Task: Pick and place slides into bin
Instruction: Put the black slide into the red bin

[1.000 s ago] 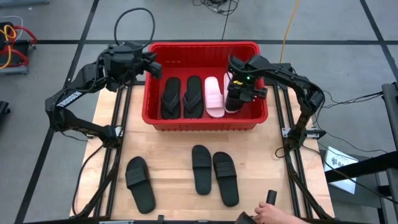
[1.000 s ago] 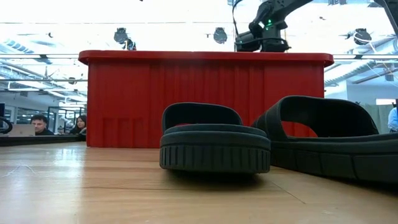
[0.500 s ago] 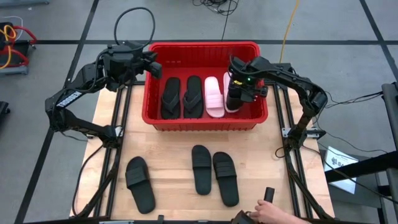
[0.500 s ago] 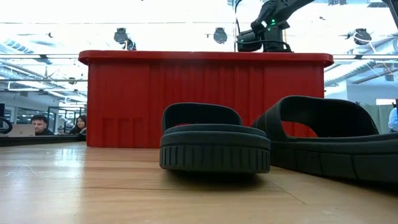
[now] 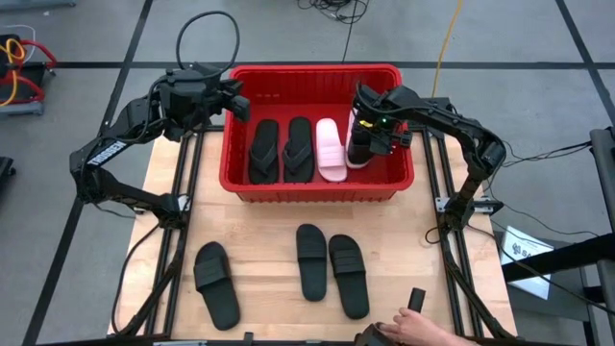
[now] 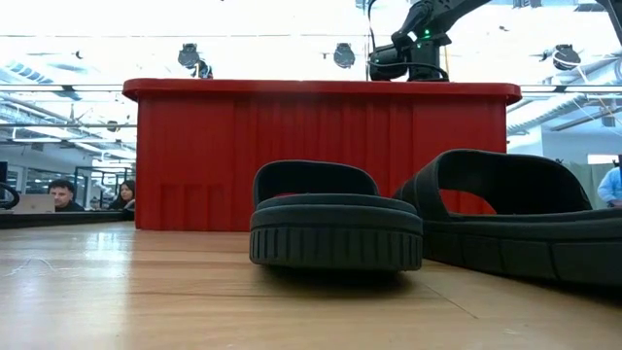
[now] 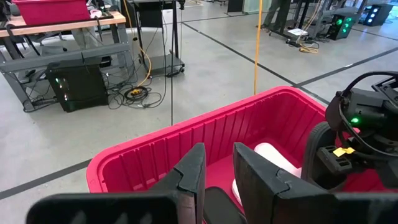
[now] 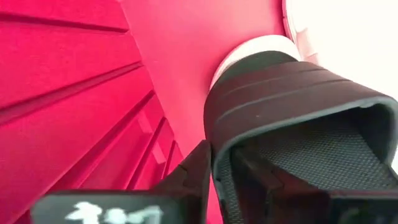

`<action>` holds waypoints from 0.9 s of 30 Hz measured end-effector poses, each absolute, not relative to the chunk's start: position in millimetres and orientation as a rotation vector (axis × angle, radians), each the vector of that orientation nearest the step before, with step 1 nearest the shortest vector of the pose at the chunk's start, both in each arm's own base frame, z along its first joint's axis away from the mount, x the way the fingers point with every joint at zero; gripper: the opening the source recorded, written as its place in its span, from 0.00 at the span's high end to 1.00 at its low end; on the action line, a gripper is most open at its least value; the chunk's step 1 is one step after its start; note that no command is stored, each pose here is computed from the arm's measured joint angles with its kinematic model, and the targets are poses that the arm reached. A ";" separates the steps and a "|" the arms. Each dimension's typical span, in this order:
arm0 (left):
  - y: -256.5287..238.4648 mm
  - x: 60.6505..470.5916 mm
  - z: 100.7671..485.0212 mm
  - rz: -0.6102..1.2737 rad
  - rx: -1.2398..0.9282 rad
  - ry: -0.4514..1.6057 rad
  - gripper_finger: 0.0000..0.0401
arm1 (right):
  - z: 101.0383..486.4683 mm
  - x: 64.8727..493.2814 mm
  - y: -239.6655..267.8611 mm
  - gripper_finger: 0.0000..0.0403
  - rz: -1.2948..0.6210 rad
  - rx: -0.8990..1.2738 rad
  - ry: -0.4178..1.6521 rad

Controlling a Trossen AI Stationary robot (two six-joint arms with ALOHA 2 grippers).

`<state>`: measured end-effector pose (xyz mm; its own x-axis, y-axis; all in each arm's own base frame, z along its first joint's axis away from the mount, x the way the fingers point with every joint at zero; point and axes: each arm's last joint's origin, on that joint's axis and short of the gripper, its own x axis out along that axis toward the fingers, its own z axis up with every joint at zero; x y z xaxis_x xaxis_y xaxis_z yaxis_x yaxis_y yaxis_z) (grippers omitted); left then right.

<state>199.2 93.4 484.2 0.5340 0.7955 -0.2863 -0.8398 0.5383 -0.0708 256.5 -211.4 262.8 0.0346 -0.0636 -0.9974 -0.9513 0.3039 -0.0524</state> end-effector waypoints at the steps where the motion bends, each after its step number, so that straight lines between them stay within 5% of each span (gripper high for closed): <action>1: 93.4 199.2 484.2 0.983 -0.210 0.231 0.81 | 262.7 256.6 -211.4 0.85 0.917 -1.038 1.349; 14: 93.3 199.4 484.1 0.974 -0.213 0.232 0.81 | 263.1 258.2 -212.5 0.66 0.897 -1.054 1.343; 27: 93.0 199.4 484.2 0.971 -0.213 0.231 0.81 | 278.1 259.3 -215.5 0.65 0.764 -1.177 1.353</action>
<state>199.4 93.0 484.2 0.5434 0.7885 -0.2881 -0.8337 0.5470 -0.0754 259.3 -215.5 278.1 0.1295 -0.2098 -0.9691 -0.9382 0.2903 -0.1883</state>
